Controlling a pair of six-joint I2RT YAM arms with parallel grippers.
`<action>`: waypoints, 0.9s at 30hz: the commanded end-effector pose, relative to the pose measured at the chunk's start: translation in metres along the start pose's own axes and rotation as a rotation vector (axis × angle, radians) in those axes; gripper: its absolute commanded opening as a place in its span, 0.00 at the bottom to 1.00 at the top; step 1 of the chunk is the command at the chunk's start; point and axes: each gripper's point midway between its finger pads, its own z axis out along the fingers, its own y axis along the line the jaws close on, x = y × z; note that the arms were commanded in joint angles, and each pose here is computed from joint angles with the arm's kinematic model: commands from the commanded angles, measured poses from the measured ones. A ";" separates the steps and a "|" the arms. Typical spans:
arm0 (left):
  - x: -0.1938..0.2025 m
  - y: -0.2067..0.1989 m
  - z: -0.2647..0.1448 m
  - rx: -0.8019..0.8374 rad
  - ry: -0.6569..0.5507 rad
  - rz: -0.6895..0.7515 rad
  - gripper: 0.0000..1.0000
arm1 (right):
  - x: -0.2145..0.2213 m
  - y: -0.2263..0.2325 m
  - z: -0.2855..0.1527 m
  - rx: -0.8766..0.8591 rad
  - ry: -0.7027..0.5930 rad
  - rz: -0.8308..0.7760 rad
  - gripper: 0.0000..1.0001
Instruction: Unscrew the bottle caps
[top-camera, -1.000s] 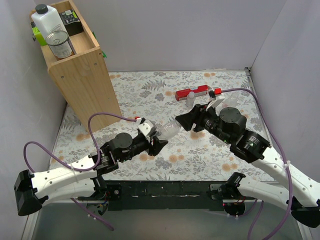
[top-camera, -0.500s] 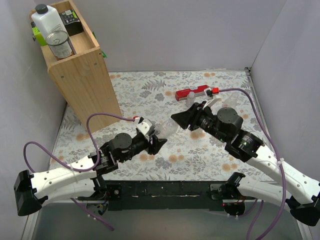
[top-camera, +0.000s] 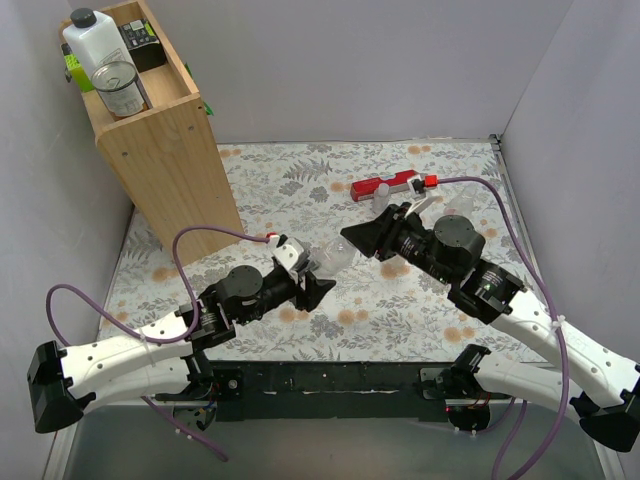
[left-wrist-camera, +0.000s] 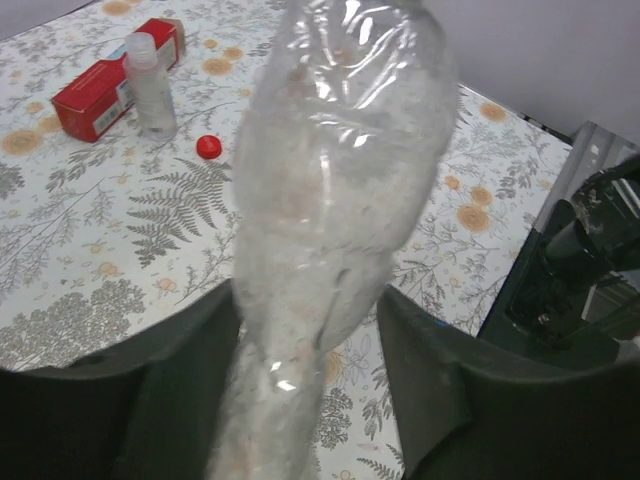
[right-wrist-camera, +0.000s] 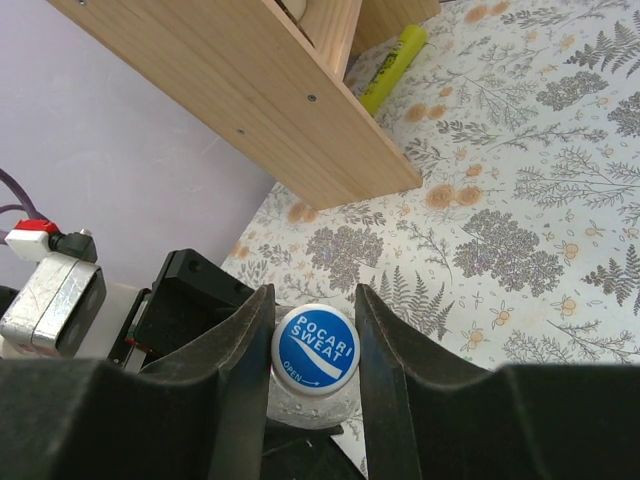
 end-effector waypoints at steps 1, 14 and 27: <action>-0.003 -0.019 0.002 0.109 -0.016 0.002 0.59 | 0.001 0.022 0.002 -0.112 0.013 -0.020 0.01; -0.007 -0.048 -0.003 0.338 0.004 -0.023 0.21 | 0.002 0.043 0.000 -0.238 0.050 -0.142 0.01; -0.022 -0.082 -0.037 0.799 0.000 -0.087 0.12 | 0.023 0.086 -0.030 -0.585 0.146 -0.423 0.01</action>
